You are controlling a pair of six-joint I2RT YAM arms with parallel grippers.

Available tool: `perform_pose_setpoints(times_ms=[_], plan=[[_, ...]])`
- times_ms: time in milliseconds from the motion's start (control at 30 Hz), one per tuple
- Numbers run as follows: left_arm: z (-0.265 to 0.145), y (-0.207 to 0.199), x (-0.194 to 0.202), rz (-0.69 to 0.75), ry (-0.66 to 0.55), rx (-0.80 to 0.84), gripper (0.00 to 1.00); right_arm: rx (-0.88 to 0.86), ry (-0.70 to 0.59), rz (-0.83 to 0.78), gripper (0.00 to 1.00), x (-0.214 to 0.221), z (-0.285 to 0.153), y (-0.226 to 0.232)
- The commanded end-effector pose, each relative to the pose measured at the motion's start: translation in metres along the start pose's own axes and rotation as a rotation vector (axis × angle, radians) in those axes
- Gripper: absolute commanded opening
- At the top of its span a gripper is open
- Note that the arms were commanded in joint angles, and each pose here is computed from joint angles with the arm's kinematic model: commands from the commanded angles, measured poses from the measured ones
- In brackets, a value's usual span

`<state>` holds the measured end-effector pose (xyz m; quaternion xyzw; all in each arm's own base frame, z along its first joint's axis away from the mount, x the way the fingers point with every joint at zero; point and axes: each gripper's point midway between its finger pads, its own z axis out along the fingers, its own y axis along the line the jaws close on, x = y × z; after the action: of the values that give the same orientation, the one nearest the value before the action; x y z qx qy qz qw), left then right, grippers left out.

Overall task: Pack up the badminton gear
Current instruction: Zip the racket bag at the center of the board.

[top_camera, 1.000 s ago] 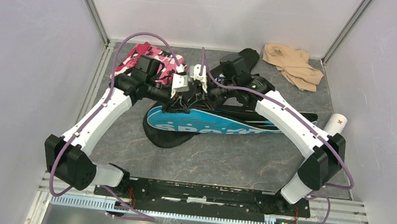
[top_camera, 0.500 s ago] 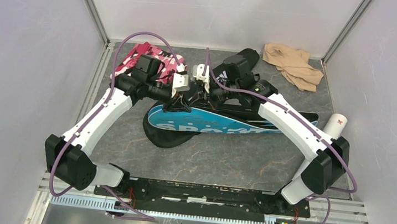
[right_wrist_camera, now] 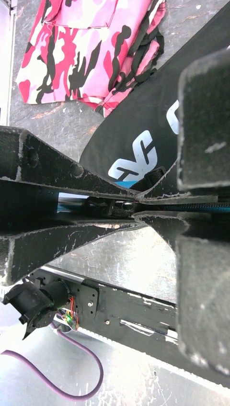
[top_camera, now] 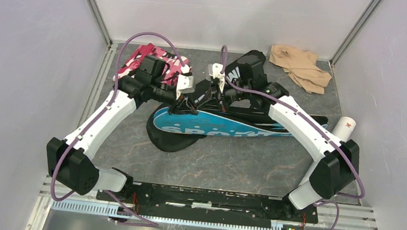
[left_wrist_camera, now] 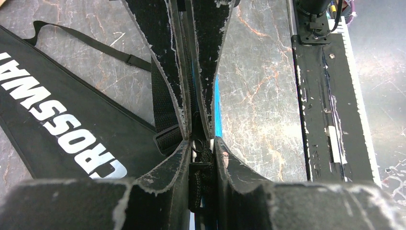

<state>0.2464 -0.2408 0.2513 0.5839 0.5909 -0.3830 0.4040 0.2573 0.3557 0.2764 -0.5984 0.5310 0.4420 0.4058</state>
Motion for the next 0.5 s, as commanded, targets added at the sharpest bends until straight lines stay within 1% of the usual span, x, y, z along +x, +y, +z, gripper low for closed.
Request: perform_pose_setpoints(times_ms=[0,133,200,300,467], plan=[[-0.0069,-0.0030,0.0041,-0.088,-0.001,-0.001,0.02,0.034,0.007,0.054,0.02,0.0102,-0.0200,-0.0067],[-0.0078,-0.0019,0.0040,-0.095,-0.005,-0.002,0.02,0.045,0.000,0.062,0.03,0.0090,-0.0233,-0.0109],[-0.0076,-0.0020,0.0046,-0.099,-0.004,-0.001,0.02,0.051,-0.006,0.070,0.06,0.0081,-0.0251,-0.0130],[-0.0076,-0.0011,0.0053,-0.099,-0.002,-0.002,0.02,0.054,-0.009,0.078,0.08,0.0079,-0.0250,-0.0148],[-0.0067,0.0000,0.0057,-0.110,0.000,0.000,0.02,0.051,-0.012,0.089,0.17,0.0086,-0.0235,-0.0154]])
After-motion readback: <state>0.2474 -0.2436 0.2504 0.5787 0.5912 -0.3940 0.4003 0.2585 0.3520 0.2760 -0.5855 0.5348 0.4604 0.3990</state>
